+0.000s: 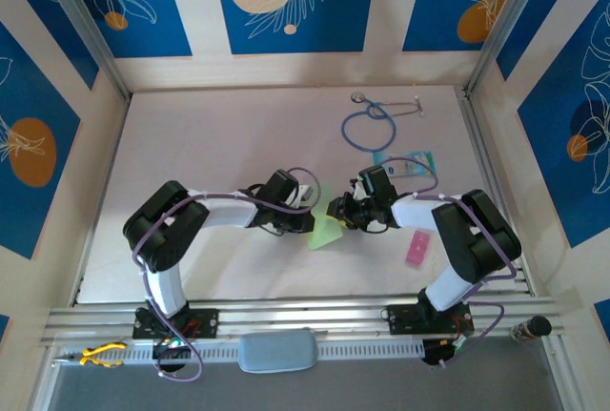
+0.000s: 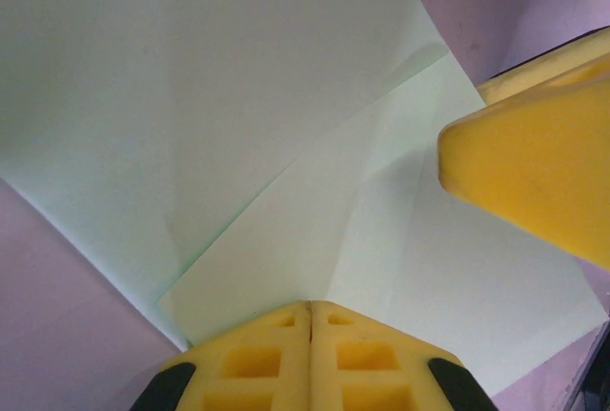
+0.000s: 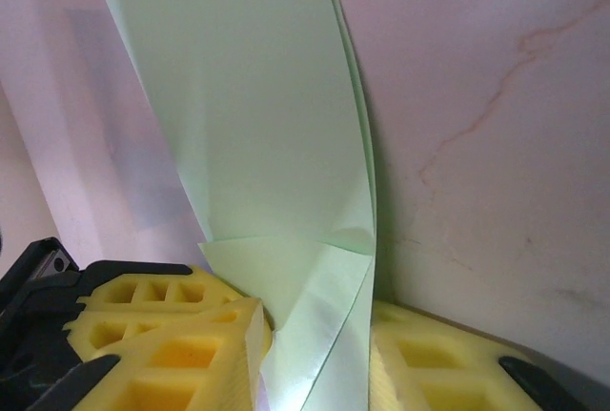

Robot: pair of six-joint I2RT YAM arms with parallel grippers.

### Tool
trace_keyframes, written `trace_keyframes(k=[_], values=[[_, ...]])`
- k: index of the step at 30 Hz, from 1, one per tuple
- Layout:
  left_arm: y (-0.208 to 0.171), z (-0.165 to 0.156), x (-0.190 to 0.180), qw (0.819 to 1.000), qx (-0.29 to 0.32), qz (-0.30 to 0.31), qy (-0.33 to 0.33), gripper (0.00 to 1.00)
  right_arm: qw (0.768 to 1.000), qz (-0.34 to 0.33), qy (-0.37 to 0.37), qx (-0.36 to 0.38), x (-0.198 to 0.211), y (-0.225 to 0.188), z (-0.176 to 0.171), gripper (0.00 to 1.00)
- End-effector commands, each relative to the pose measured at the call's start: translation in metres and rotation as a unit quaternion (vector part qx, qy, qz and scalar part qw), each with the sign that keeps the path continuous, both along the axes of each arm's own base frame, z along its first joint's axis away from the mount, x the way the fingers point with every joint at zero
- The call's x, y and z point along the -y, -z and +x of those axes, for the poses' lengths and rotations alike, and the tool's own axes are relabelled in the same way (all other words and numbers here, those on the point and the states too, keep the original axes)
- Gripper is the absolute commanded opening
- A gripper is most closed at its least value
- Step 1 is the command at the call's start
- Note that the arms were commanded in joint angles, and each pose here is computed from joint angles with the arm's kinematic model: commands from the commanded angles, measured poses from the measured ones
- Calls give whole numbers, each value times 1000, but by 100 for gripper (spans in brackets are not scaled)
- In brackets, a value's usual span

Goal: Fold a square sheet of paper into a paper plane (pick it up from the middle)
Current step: Turn over the paper at the center of the table.

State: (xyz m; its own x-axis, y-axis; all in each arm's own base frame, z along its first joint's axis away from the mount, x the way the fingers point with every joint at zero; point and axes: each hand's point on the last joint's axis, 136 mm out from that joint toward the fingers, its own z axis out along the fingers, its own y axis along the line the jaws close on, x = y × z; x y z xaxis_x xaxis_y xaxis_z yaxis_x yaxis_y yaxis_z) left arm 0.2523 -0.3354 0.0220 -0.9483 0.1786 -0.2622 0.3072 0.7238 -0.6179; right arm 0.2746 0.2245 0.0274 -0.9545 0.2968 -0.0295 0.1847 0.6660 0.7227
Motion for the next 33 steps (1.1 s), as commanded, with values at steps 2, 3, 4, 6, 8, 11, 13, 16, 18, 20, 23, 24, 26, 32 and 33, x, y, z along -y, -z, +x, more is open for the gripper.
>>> trace_keyframes(k=[2, 3, 4, 6, 8, 11, 13, 16, 18, 20, 23, 24, 26, 32, 33], values=[[-4, -2, -4, 1000, -7, -7, -4, 4, 1000, 10, -8, 1, 1, 5, -3, 29], [-4, -2, -4, 1000, -7, -8, -5, 4, 1000, 10, -8, 1, 1, 5, -2, 28], [-4, -2, -3, 1000, -8, -10, -5, 4, 1000, 10, -9, 2, 2, 6, -2, 28], [-5, -2, -3, 1000, -8, -11, -5, 4, 1000, 11, -8, 4, 2, 7, -1, 26], [-4, -2, -3, 1000, -8, -11, -5, 4, 1000, 10, -6, 5, 3, 8, -1, 24], [-5, -2, -3, 1000, -9, -11, -5, 4, 1000, 13, -4, 10, 4, 8, 1, 22], [-5, -2, -3, 1000, -9, -11, -6, 4, 1000, 14, -5, 9, 4, 9, 1, 20], [-6, -2, -3, 1000, -8, -13, -7, 4, 1000, 12, -8, 10, 4, 10, 0, 18], [-7, -2, -3, 1000, -7, -14, -7, 4, 1000, 13, -11, 12, 4, 10, 0, 18], [-7, -1, -2, 1000, -6, -15, -7, 5, 1000, 14, -14, 14, 3, 10, 0, 16], [-9, 0, -2, 1000, -5, -18, -7, 5, 1000, 15, -13, 17, 4, 11, 0, 16], [-9, -1, -2, 1000, -5, -18, -7, 5, 1000, 15, -12, 17, 4, 11, -1, 16], [-10, -1, -2, 1000, -4, -19, -7, 5, 1000, 15, -11, 17, 4, 12, 0, 16], [-9, -2, -1, 1000, -7, -25, -7, 6, 1000, 21, -10, 14, 3, 15, 2, 14], [-9, -2, -1, 1000, -8, -25, -8, 6, 1000, 22, -10, 14, 3, 15, 2, 12]])
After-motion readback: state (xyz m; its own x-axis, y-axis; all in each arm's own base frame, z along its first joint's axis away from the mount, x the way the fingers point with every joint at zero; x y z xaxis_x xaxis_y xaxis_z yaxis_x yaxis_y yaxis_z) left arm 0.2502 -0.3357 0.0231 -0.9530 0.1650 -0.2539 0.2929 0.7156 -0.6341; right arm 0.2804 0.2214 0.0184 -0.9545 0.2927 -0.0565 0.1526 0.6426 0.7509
